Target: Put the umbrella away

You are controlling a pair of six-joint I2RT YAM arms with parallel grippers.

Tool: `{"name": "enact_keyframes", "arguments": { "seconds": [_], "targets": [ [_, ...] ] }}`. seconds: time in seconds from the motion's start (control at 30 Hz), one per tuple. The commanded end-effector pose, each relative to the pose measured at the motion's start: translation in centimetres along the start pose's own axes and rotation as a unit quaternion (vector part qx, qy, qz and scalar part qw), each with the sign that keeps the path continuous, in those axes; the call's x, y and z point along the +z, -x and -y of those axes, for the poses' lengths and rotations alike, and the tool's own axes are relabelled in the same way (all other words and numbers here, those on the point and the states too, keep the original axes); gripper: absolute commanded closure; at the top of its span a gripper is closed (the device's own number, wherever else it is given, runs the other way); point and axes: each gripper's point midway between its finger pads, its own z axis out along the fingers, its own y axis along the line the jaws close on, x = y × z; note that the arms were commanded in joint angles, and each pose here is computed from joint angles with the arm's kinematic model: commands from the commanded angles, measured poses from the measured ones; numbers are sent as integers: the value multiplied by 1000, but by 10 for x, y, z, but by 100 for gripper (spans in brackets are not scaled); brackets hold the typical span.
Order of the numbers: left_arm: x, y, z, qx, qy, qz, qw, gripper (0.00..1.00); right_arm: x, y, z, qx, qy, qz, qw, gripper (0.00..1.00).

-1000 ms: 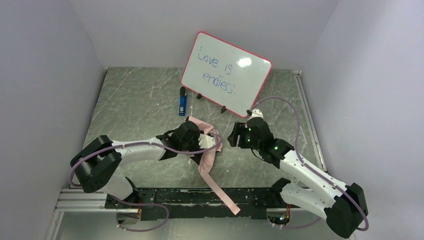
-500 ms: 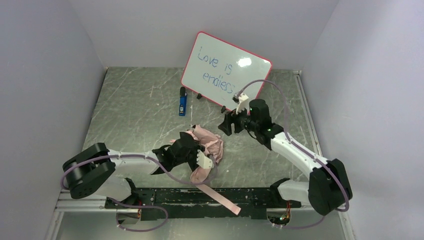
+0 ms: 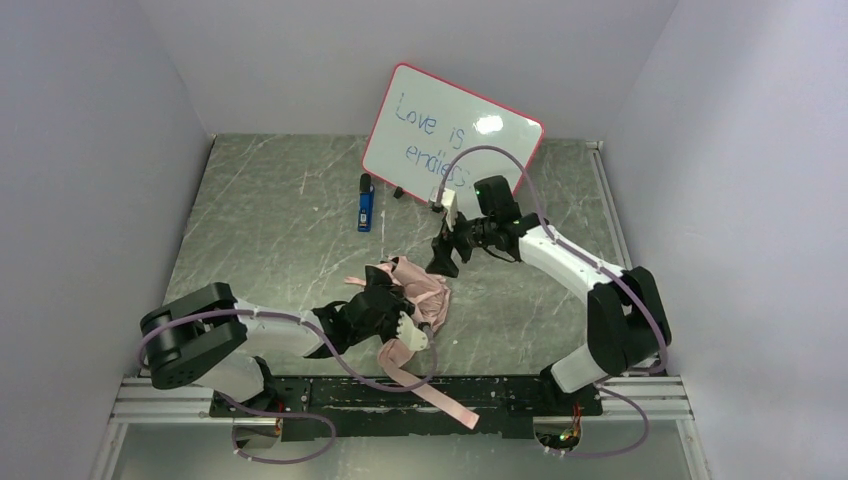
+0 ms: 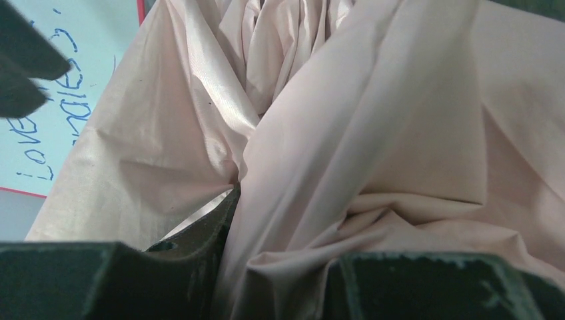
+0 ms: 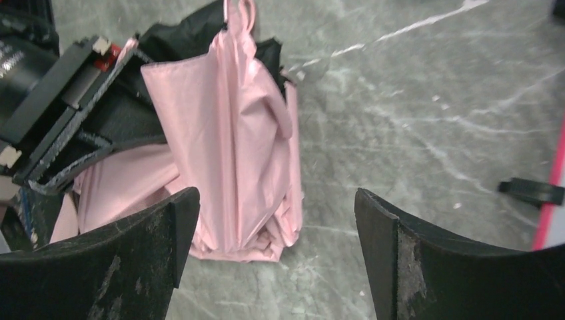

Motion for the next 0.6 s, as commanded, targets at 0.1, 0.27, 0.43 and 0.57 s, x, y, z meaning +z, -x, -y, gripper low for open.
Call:
{"name": "enact_keyframes", "arguments": {
  "seconds": [0.1, 0.27, 0.43, 0.57],
  "targets": [
    [5, 5, 8, 11, -7, 5, 1000, 95, 6, -28, -27, -17, 66, -34, 997, 9],
    [4, 8, 11, 17, -9, 10, 1000, 95, 22, -55, -16, -6, 55, -77, 995, 8],
    [3, 9, 13, 22, -8, 11, 1000, 95, 44, -84, -21, 5, 79, -145, 986, 6],
    [3, 10, 13, 22, -9, 11, 1000, 95, 58, -107, -34, 9, 99, -191, 977, 4]
  ]
}}
